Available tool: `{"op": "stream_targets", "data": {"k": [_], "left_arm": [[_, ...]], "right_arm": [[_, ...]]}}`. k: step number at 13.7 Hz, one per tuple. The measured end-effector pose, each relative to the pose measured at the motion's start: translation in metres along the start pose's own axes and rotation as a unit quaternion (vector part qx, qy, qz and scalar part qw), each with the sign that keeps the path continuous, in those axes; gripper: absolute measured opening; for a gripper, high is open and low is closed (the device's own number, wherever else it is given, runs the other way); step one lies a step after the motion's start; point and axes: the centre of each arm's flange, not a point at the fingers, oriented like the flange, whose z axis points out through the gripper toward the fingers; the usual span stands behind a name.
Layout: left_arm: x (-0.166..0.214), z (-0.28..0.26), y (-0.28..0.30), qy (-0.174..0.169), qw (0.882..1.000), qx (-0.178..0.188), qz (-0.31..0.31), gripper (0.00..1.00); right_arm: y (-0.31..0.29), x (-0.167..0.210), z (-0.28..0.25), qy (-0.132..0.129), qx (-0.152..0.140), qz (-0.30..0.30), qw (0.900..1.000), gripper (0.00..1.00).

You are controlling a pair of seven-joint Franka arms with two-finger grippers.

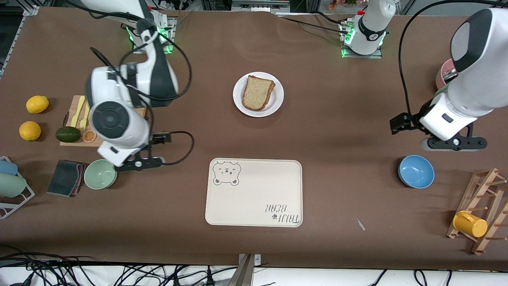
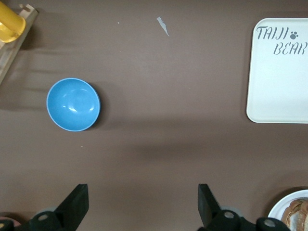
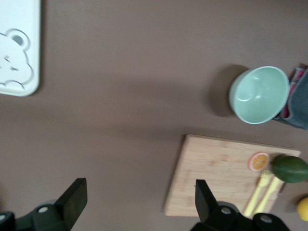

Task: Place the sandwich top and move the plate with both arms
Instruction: 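Withdraw the right gripper to rest while the left gripper reaches out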

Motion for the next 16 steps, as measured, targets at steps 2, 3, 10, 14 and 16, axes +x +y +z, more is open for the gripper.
{"op": "stream_targets", "data": {"k": [2, 3, 10, 14, 16], "left_arm": [[0.001, 0.005, 0.010, -0.014, 0.998, -0.057, -0.007, 1.00], [0.003, 0.009, 0.009, -0.021, 0.996, -0.083, -0.012, 1.00], [0.033, 0.058, -0.039, -0.033, 0.976, -0.210, 0.052, 1.00], [0.047, 0.082, -0.052, -0.028, 0.969, -0.245, 0.029, 1.00], [0.055, 0.106, -0.047, -0.035, 0.968, -0.247, 0.034, 1.00]], "right_arm": [[0.039, -0.005, 0.000, -0.016, 0.004, -0.020, 1.000, 0.99], [0.059, -0.005, 0.005, -0.021, 0.014, -0.024, 0.999, 0.99], [0.172, -0.011, 0.045, -0.046, 0.069, -0.009, 0.997, 1.00], [0.159, -0.035, -0.001, -0.013, 0.049, -0.043, 0.998, 1.00], [0.171, -0.054, -0.006, 0.007, 0.067, -0.012, 0.998, 1.00]]}}
